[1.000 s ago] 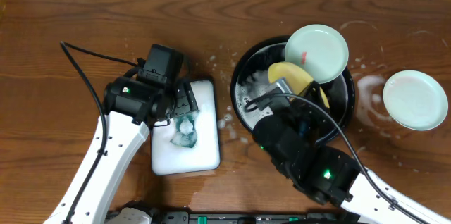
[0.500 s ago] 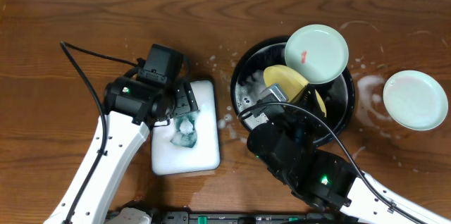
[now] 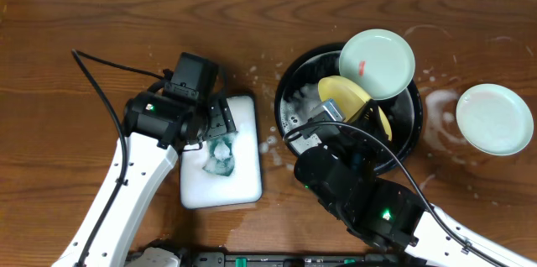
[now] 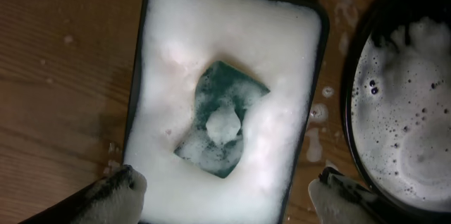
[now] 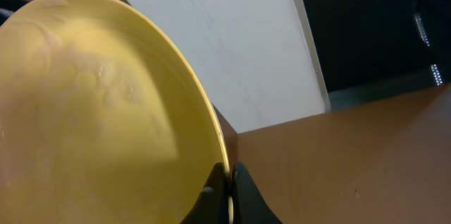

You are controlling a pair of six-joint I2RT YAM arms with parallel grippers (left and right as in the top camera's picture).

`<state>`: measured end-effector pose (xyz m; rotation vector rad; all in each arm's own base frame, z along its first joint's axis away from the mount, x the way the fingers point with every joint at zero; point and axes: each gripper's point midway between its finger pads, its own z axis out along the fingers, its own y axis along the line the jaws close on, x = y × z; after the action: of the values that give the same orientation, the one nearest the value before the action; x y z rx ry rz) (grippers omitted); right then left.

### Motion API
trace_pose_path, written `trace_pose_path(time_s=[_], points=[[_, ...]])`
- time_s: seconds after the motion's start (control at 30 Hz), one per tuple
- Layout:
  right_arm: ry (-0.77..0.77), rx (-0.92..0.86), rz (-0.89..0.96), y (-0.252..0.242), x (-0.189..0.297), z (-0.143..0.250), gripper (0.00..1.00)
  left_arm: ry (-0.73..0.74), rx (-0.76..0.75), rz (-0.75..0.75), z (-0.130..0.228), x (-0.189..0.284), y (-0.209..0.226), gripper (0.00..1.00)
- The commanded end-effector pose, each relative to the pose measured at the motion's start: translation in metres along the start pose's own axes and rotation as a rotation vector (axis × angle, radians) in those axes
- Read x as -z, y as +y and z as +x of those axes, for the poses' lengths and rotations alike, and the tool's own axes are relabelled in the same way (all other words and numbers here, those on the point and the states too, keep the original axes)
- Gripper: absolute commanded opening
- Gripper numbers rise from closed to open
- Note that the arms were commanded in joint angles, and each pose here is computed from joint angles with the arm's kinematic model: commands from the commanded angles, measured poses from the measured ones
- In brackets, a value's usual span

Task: Clean dirty plates on tray and stack at the side
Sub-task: 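Lift the yellow plate up out of the black tray with the right gripper, then carry the yellow plate right and stack it on the green plate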

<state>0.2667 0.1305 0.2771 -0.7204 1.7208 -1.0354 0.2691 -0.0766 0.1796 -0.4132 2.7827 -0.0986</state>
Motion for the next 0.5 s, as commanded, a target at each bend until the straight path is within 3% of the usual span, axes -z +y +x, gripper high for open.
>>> trace_pose_path(time_s=[0.0, 0.47], points=[[0.001, -0.031, 0.035, -0.0140, 0.0031, -0.0025, 0.01, -0.013, -0.004, 0.005, -0.0039, 0.0042, -0.0004, 0.83], [0.015, -0.019, 0.032, -0.0048, -0.0011, -0.0034, 0.01, -0.013, -0.004, 0.005, -0.0039, 0.0042, -0.0004, 0.83]])
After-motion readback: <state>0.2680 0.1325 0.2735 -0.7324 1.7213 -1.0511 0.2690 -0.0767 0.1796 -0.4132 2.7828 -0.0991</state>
